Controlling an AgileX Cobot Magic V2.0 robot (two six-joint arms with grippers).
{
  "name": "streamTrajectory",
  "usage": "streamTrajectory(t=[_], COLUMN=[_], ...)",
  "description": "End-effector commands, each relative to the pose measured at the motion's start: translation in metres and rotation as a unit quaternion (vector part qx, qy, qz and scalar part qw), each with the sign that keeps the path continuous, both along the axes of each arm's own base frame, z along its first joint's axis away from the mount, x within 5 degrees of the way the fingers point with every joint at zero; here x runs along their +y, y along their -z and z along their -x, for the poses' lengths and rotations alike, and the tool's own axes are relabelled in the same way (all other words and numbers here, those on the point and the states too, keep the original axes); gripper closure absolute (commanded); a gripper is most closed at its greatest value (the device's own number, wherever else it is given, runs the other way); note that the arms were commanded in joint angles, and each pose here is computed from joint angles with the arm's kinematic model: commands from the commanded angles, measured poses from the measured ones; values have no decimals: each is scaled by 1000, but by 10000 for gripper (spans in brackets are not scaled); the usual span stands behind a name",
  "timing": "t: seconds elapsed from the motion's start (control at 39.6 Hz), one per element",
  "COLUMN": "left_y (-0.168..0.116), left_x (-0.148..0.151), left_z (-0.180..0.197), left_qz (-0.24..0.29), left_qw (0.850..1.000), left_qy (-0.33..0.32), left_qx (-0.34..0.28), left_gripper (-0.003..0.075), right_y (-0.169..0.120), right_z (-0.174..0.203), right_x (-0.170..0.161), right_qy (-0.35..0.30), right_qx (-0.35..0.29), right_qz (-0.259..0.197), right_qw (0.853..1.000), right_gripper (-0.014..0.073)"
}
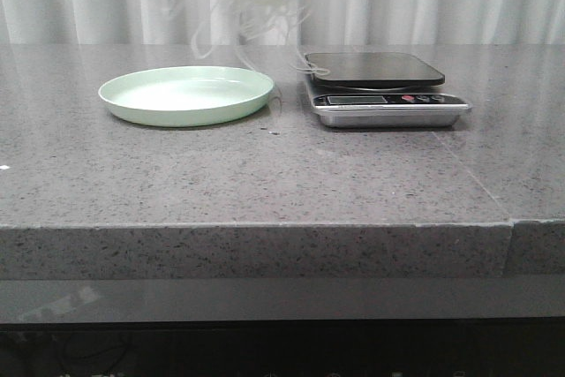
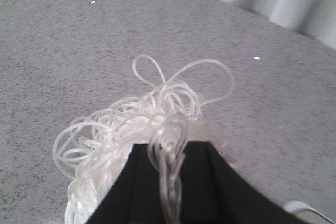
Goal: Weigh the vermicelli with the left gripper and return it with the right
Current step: 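Lift the vermicelli with the right gripper and carry it toward the plate, then lower the vermicelli onto the green plate and open the right gripper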
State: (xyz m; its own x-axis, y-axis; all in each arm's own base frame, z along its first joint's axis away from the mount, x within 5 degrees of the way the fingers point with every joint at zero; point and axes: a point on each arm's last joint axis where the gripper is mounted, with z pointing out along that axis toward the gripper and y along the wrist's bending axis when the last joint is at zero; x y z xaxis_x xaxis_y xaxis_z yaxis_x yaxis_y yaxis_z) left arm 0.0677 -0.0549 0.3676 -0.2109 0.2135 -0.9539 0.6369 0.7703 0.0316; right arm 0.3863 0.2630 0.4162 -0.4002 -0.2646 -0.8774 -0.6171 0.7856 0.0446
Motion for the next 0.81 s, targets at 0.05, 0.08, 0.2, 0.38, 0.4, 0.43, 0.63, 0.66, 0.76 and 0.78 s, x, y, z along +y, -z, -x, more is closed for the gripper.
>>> streamTrajectory(t=[0.05, 0.08, 0.2, 0.38, 0.4, 0.43, 0.63, 0.66, 0.76, 0.78], left_y=[-13, -13, -13, -13, -13, -13, -13, -13, -13, -13], left_x=[-2, -2, -2, -2, -2, -2, -2, -2, -2, -2], left_z=[0, 0, 0, 0, 0, 0, 0, 0, 0, 0], left_qz=[33, 33, 33, 33, 33, 33, 33, 33, 33, 33], left_qw=[999, 999, 999, 999, 999, 999, 999, 999, 999, 999], left_qy=[7, 7, 7, 7, 7, 7, 7, 7, 7, 7], left_qx=[-28, -28, -28, -28, -28, -28, -28, -28, -28, -28], left_gripper=[293, 293, 293, 293, 293, 293, 293, 293, 293, 293], right_y=[-28, -24, -2, 29, 31, 35, 36, 33, 20, 16], right_z=[11, 10, 4, -8, -8, -9, -9, -9, -5, -3], right_x=[17, 22, 35, 42, 42, 43, 42, 41, 34, 31], right_qy=[-21, -24, -32, -32, -32, -33, -32, -32, -29, -28], right_qx=[-64, -61, -40, -2, 1, 7, 11, 8, 2, 2], right_qz=[-48, -46, -31, 6, 9, 14, 21, 20, 16, 15], right_qw=[997, 997, 998, 999, 999, 999, 999, 999, 999, 1000], right_gripper=[393, 393, 389, 375, 361, 342, 138, 132, 138, 138])
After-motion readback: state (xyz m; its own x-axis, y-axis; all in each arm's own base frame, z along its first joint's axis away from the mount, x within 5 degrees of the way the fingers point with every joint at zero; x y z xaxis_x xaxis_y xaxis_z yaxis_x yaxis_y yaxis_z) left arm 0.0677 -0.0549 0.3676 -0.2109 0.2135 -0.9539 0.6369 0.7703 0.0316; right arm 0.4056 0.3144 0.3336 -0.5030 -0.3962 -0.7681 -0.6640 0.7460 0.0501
